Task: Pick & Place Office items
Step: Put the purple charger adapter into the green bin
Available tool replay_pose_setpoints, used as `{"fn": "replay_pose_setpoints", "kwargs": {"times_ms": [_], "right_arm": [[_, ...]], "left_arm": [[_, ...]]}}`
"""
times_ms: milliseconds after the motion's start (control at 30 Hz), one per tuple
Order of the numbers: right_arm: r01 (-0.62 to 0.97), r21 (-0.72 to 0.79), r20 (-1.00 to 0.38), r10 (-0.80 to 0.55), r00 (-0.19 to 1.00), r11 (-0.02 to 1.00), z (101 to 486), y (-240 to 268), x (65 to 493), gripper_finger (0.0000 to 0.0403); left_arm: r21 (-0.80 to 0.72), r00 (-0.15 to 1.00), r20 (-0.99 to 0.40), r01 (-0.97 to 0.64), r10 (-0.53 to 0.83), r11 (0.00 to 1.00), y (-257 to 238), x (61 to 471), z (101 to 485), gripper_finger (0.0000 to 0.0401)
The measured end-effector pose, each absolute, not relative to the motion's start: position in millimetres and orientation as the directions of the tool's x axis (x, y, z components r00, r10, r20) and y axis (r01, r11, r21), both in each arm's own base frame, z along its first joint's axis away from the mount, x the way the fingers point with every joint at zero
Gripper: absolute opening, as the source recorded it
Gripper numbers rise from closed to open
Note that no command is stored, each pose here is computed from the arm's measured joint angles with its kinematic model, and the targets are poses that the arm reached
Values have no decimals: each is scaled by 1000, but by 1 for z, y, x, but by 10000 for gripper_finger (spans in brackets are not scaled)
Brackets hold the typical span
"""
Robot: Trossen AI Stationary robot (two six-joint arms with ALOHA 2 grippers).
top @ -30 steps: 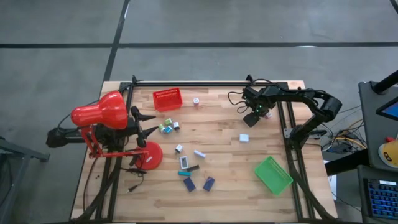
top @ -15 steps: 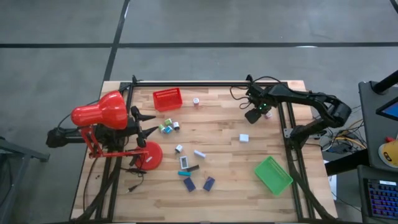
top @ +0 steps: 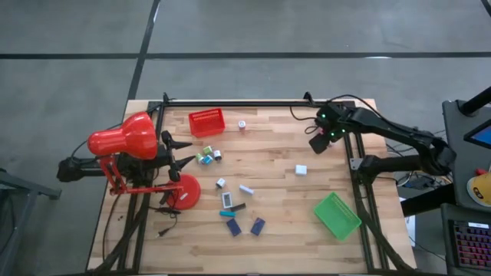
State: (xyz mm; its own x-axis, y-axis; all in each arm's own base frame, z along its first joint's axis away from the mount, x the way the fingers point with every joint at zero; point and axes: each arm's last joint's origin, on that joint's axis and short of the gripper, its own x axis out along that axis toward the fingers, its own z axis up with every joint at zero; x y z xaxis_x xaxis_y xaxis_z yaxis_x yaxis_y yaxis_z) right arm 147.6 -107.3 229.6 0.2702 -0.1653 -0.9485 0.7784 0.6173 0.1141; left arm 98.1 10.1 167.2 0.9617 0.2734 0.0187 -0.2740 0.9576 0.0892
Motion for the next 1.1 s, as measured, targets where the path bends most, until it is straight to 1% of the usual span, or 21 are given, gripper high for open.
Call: {"fn": "replay_pose_setpoints", "kwargs": {"times_ms": [100, 233, 533, 733, 833, 1100], "right_arm": [[758, 131, -941, -160, 298, 639, 235, -98, 146, 148], [765, 182, -938, -125, 324, 619, 240, -85, 145, 148], [734, 237, -939, -45, 342, 636, 243, -55, 151, 148], [775, 295, -937, 9, 350, 559, 245, -34, 160, 148], [764, 308, -934, 27, 356, 567, 252, -24, 167, 148], [772, 271, -954, 54, 294, 576, 266, 3, 183, 148]], "left_arm": [[89, 962, 18, -274, 273, 958, 10, 98, 167, 245], [89, 962, 19, -274, 273, 958, 10, 98, 167, 245], [89, 962, 18, -274, 273, 958, 10, 98, 167, 245], [89, 962, 19, -274, 273, 958, 10, 98, 167, 245], [89, 962, 18, -273, 273, 958, 10, 98, 167, 245], [89, 962, 19, -274, 273, 958, 10, 98, 167, 245]]}}
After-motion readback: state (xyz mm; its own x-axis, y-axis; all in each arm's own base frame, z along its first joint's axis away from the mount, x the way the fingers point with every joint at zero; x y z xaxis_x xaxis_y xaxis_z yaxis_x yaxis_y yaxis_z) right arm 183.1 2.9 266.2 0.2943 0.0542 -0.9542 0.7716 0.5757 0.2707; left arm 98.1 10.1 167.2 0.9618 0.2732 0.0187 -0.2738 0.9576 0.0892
